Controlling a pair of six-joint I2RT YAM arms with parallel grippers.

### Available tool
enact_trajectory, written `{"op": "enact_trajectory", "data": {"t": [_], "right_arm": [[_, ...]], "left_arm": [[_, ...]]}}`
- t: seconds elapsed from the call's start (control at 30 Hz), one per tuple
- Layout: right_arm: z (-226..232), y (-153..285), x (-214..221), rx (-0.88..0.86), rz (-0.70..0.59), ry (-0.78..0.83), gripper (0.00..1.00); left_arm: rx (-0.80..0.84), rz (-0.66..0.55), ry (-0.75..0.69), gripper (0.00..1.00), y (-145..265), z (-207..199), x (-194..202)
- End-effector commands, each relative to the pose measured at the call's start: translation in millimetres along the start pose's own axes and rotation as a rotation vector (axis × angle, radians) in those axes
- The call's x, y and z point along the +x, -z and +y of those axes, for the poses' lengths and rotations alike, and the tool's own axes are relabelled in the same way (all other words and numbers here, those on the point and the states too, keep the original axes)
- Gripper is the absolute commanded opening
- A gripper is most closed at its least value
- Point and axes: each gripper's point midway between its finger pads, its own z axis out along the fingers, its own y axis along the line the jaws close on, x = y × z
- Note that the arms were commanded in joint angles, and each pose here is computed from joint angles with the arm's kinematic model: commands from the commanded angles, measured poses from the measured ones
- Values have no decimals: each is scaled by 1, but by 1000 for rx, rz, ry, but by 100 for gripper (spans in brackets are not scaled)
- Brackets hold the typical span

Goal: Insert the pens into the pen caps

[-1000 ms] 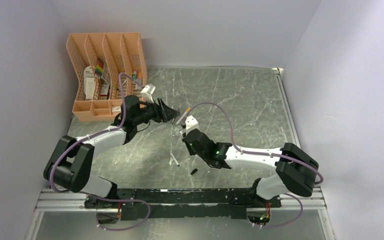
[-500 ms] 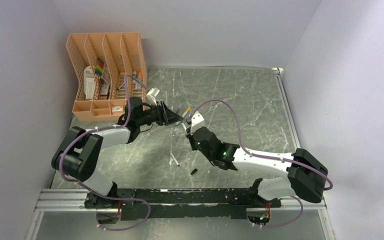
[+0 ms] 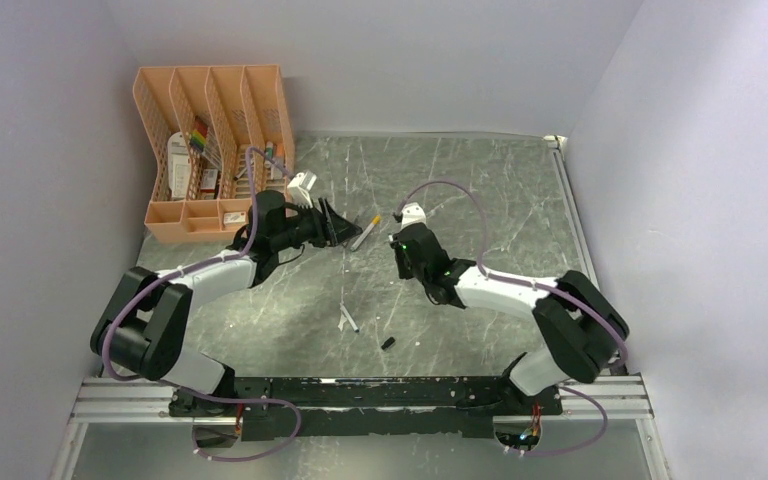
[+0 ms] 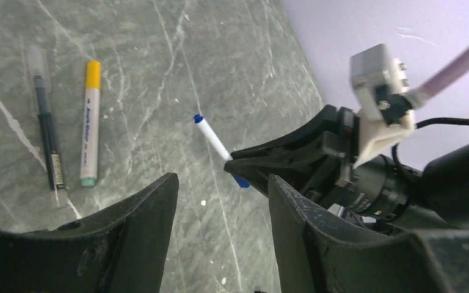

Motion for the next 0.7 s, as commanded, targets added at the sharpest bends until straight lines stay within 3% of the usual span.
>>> {"op": "enact_trajectory", "data": {"t": [0.0,0.37,0.4,0.5,0.67], "right_arm": [[12,-19,2,-70,57,-52,0],[30,-61,17,-111,136,-17,0],[30,-62,16,-107,140,-11,6],[24,-56,8,-80,117,-15,37],[19,-40,-2,-75,72,-45,45]], "left_arm": [[-74,-11,-40,66,1,11,-10],[-114,-21,-56,66,9,16,-6],[-121,-19,-60,67,10,17,-6],[-139,-14,-70,67,11,20,-6],[-126,-15,-61,66,8,22,-2]]}}
